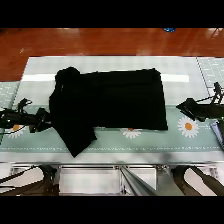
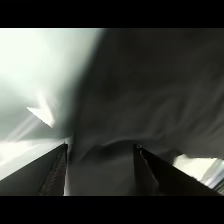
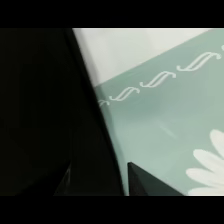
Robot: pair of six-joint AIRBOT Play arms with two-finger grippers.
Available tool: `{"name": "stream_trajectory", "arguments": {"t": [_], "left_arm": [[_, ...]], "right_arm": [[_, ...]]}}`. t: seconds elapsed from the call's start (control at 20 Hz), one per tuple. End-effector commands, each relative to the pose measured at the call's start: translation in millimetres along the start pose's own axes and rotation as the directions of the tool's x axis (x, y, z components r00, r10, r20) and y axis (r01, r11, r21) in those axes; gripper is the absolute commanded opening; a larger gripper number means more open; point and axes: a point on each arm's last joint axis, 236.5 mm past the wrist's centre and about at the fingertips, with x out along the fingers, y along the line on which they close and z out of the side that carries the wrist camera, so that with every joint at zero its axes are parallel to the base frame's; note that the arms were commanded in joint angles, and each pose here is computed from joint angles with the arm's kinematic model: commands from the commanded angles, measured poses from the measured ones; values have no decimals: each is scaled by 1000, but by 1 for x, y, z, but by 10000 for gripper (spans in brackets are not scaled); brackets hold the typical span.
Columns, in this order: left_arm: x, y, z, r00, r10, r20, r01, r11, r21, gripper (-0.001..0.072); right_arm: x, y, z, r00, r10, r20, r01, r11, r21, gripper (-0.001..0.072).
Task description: Fold the shirts.
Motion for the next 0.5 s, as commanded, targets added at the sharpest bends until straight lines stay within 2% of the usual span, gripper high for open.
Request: {"name": "stream_trajectory", "arguments": {"t": [0.0,0.05,0.1,0.15,0.3,0.45], "left_arm": [[22,-10,2,1000,24,5,-24,998,50,502],[27,-11,-2,999,29,-17,-28,998,60,415],[29,-12,-4,999,30,-33,-28,997,68,115],[28,-13,-5,999,27,-38,-25,997,72,20],[18,-20,-1,999,10,-44,-6,995,99,20],[13,-25,5,999,6,-32,-2,993,121,21]], "right_arm": [[-1,3,-3,1000,14,-3,-13,1000,9,408],[-2,2,0,1000,10,7,-10,1000,13,408],[-4,-2,4,1000,6,19,-7,1000,27,408],[-7,-10,7,1000,-4,30,3,999,52,408],[-13,-45,-19,994,-85,-69,93,989,118,408],[5,-40,-68,979,-25,-201,59,984,167,408]]}}
